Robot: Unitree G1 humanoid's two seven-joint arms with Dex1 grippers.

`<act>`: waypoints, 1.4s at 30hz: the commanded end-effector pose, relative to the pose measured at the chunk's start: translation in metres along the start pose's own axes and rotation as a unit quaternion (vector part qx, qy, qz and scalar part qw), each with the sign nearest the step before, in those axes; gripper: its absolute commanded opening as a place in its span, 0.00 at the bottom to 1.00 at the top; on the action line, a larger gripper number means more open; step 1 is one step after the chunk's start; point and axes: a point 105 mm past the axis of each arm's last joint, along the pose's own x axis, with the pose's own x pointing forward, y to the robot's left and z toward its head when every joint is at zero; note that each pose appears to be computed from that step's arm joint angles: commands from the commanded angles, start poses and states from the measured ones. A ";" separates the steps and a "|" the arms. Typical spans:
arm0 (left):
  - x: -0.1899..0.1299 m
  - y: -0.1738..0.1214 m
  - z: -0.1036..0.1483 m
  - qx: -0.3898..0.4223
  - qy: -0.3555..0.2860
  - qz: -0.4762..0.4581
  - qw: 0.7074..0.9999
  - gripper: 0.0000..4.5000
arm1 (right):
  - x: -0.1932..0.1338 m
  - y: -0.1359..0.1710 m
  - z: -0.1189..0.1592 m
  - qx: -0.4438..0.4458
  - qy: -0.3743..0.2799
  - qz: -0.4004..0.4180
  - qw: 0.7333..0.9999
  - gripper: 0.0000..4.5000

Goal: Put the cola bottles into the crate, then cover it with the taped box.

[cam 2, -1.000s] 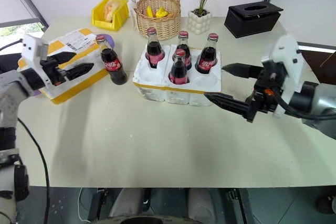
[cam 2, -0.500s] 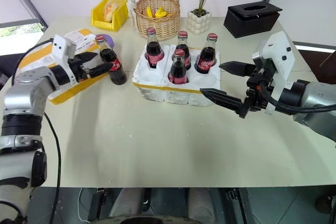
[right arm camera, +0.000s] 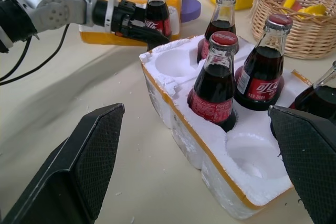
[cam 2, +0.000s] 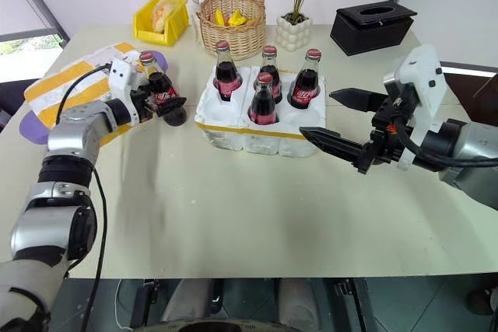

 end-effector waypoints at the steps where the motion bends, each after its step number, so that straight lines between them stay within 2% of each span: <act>1: 0.002 0.004 0.019 0.028 -0.019 0.004 0.999 0.99 | -0.003 0.003 0.009 -0.014 -0.017 -0.001 1.000 1.00; 4: 0.003 0.005 0.018 0.028 -0.020 0.006 0.999 0.99 | -0.004 0.002 0.007 -0.013 -0.016 -0.004 1.000 1.00; 6: 0.003 0.005 0.019 0.023 -0.026 0.006 0.999 0.88 | -0.004 0.003 0.006 -0.013 -0.016 -0.004 1.000 1.00; 9: 0.001 0.005 0.023 0.026 -0.029 -0.002 0.999 0.62 | -0.003 0.003 0.006 -0.013 -0.015 -0.003 1.000 1.00; 15: -0.010 0.002 0.039 0.024 -0.038 -0.037 0.998 0.63 | -0.004 0.004 0.003 -0.014 -0.009 0.004 1.000 1.00; 22: -0.031 -0.026 0.103 0.056 -0.076 -0.141 0.985 0.63 | -0.009 0.010 -0.005 -0.010 0.002 0.016 1.000 1.00; 25: -0.038 -0.049 0.128 0.087 -0.084 -0.209 0.970 0.63 | -0.010 0.010 -0.007 -0.009 0.003 0.014 1.000 1.00; 31: -0.030 -0.079 0.165 0.083 -0.110 -0.267 0.954 0.63 | -0.010 0.010 -0.010 -0.006 0.000 0.006 1.000 1.00; 36: -0.016 -0.095 0.162 0.090 -0.100 -0.292 0.947 0.63 | -0.009 0.011 -0.011 -0.004 -0.002 0.000 1.000 1.00; 42: 0.010 -0.109 0.133 0.090 -0.068 -0.310 0.944 0.63 | -0.013 0.013 -0.012 -0.002 -0.003 -0.016 1.000 1.00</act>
